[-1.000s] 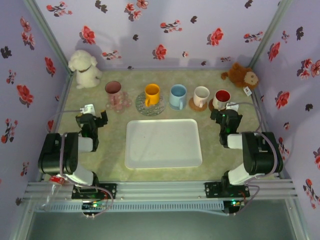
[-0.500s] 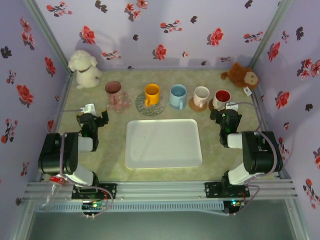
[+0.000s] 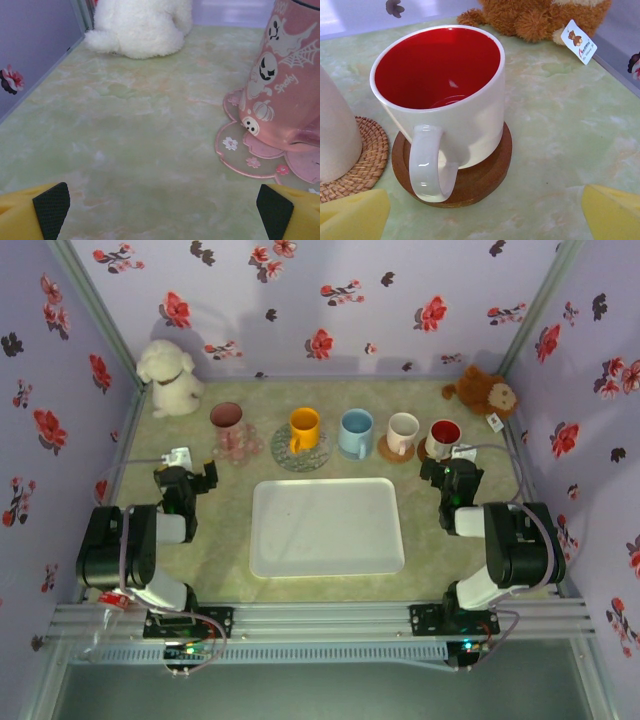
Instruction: Place the cup by the coaster
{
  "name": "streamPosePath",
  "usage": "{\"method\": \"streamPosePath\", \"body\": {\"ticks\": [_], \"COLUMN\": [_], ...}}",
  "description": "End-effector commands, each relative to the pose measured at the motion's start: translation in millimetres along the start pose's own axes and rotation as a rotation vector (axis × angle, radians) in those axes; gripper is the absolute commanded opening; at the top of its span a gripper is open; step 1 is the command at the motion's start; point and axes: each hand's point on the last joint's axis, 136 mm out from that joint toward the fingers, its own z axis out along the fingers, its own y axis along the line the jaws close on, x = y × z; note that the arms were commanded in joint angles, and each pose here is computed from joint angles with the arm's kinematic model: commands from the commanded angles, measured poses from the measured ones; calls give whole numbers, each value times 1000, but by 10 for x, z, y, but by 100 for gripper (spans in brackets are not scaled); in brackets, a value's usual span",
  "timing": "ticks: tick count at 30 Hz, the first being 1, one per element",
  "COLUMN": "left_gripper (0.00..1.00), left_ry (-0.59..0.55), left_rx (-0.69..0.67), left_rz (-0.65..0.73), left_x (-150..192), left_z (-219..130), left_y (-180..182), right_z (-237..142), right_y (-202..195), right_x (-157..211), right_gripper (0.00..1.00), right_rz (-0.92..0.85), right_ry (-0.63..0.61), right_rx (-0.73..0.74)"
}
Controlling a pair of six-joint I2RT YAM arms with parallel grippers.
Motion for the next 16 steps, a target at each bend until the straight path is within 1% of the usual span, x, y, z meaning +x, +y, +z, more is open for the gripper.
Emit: {"method": "streamPosePath", "body": {"ticks": [1,16], "left_gripper": [99,99], "left_ry": [-19,-15], "left_rx": [68,75], "left_rz": [56,53], "left_x": [-109,-109], "left_z": [48,56], "left_y": [-117,-128], "right_z": [15,15], "right_y": [7,6], "right_x": [-106,-103], "right_gripper": [99,99], "right_rz": [-10,-10], "right_ry": [-29,-28], "right_rx": [-4,-4]}}
